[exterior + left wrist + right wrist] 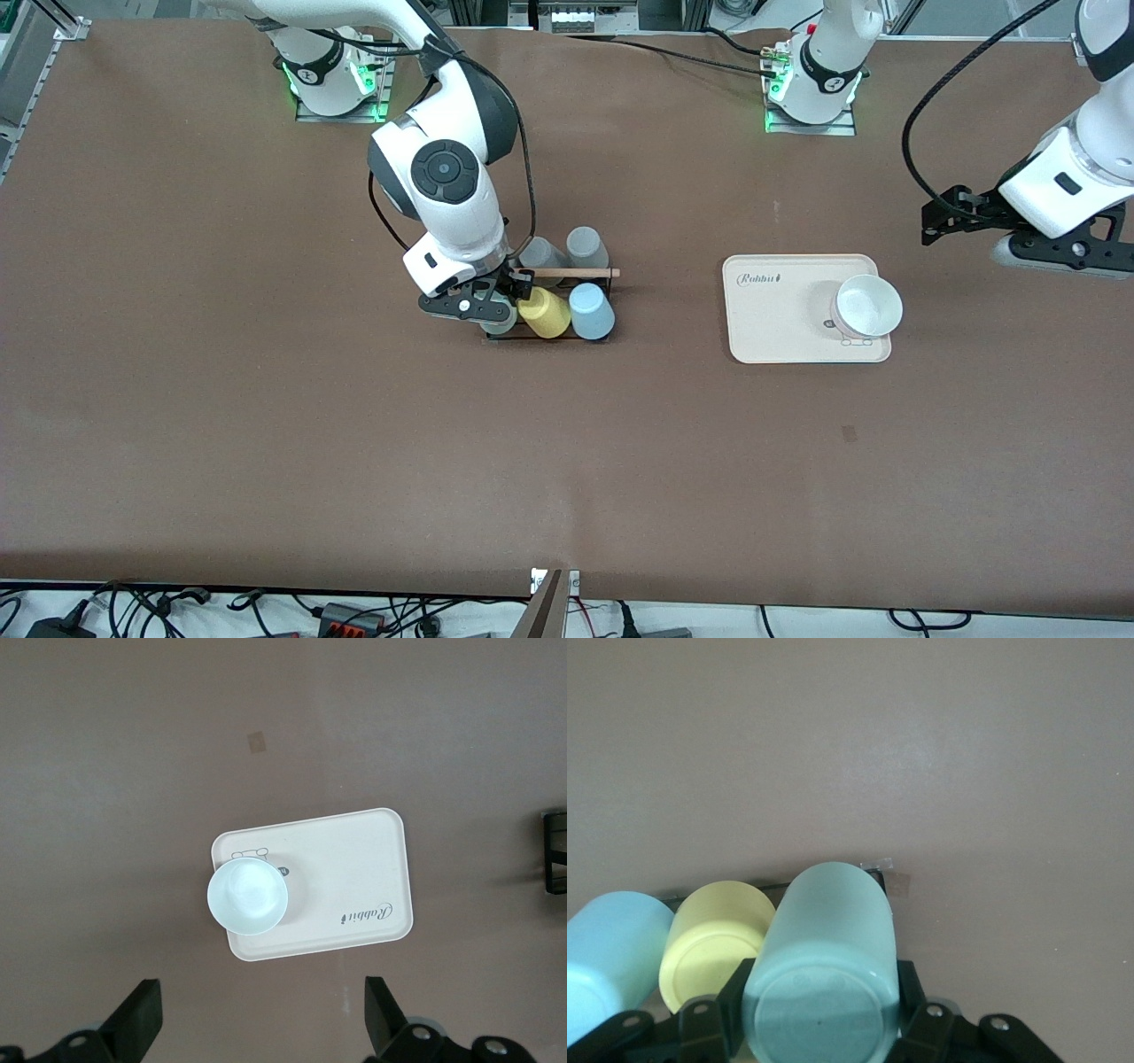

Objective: Hang scattered cups on rack with three cups

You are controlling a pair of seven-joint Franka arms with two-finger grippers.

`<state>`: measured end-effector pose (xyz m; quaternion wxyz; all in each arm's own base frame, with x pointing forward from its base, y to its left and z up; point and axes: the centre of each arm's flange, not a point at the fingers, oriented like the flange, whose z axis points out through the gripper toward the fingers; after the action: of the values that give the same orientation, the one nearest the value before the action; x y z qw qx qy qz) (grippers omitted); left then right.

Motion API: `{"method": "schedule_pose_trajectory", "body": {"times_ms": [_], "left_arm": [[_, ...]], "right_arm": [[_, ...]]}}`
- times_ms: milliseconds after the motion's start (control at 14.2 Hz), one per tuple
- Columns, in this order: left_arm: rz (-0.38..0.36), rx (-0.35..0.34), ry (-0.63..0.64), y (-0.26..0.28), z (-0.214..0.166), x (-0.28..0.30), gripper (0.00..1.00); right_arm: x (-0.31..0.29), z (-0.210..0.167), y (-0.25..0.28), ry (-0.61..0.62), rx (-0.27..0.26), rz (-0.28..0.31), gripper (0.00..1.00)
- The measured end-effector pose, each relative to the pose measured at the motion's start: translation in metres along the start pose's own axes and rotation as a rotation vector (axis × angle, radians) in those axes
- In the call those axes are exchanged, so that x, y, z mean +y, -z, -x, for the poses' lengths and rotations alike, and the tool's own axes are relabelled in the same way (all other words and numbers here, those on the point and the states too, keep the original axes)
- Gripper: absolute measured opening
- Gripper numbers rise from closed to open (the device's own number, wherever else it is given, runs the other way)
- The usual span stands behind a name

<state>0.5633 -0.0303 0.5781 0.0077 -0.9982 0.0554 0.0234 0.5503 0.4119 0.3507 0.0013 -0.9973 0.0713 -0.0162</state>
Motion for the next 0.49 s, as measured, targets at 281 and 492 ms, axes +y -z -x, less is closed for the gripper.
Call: {"method": "schedule_pose_trajectory", "body": {"times_ms": [281,492], "left_arm": [[0.000,-0.001,0.004,0.000,0.001,0.007,1.00],[0.000,-0.001,0.011,0.000,0.001,0.008,1.00]], "right_arm": [[0.000,0.000,-0.013,0.009,-0.004,0.021,0.67],[0.000,-0.001,-0.027,0.016,-0.004,0.034,0.67]]}}
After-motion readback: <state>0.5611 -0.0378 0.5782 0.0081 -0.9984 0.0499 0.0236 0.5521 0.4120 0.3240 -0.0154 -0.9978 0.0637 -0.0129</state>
